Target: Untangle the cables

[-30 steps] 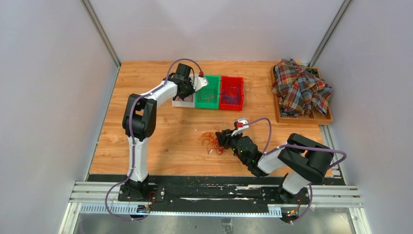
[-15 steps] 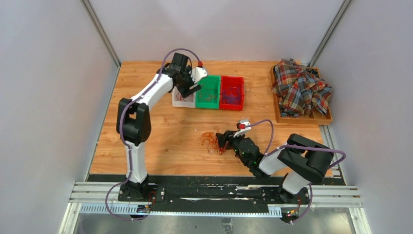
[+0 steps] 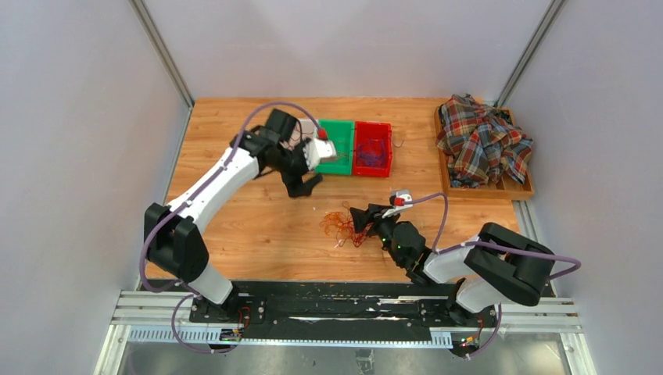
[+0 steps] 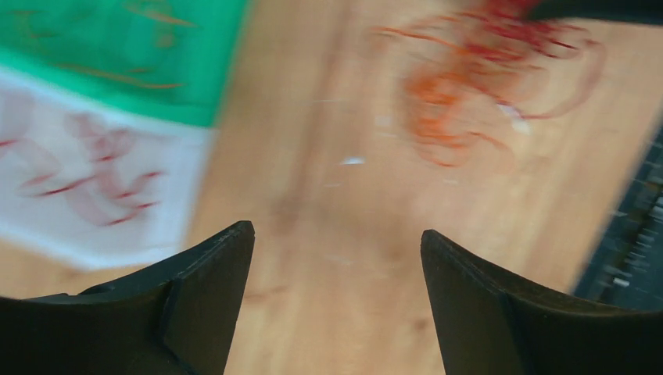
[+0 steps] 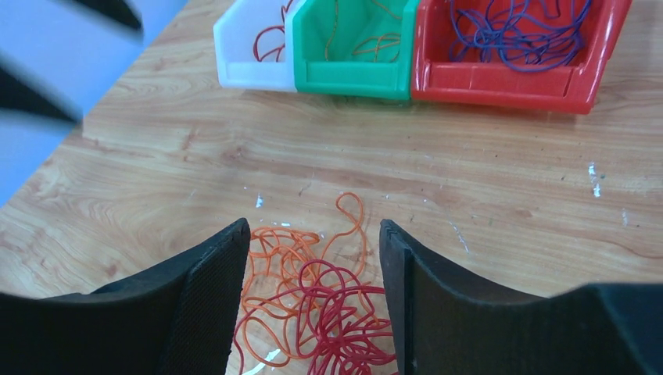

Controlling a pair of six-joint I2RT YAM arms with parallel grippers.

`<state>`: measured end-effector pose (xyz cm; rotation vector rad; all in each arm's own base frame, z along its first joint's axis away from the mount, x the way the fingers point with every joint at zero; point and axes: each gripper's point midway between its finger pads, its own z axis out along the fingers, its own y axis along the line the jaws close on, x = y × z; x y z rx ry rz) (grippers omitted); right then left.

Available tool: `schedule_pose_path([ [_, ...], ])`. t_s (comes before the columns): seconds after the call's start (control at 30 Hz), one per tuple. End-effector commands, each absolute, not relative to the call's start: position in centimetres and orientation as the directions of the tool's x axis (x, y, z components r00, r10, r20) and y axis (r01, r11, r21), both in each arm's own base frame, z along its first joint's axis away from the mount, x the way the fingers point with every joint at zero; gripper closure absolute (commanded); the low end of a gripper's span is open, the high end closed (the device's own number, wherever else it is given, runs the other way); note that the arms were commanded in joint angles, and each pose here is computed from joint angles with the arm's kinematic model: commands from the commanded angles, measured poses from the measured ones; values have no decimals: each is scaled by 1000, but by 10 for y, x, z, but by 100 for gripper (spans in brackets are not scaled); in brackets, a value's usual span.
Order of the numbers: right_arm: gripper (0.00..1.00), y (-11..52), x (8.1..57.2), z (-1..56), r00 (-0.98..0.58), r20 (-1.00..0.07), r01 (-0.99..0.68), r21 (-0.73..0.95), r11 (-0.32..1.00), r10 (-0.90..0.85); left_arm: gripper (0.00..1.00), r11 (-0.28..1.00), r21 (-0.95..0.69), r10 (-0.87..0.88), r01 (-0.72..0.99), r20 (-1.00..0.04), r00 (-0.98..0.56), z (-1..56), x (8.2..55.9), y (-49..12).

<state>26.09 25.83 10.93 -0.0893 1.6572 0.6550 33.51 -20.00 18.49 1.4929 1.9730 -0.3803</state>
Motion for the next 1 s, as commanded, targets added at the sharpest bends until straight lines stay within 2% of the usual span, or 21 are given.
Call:
schedule_pose_path([
  [0.0, 39, 249, 256, 118, -175, -940, -399, 340, 852, 293, 20, 198, -130, 766, 972, -598, -236, 140, 244, -230],
  [0.13, 40, 240, 256, 123, -170, -945, -375, 324, 869, 279, 22, 227, -178, 771, 957, -568, -289, 113, 235, -244],
  [0.63, 46, 229, 255, 113, -173, -948, -341, 312, 887, 267, 36, 333, -221, 753, 917, -522, -400, 66, 253, -273],
  [0.77, 47, 231, 256, 112, -172, -950, -345, 307, 887, 261, 46, 356, -198, 765, 914, -500, -406, 56, 254, -266],
  [0.97, 48, 231, 256, 111, -173, -950, -344, 306, 888, 260, 72, 346, -85, 803, 934, -489, -342, 61, 263, -251],
])
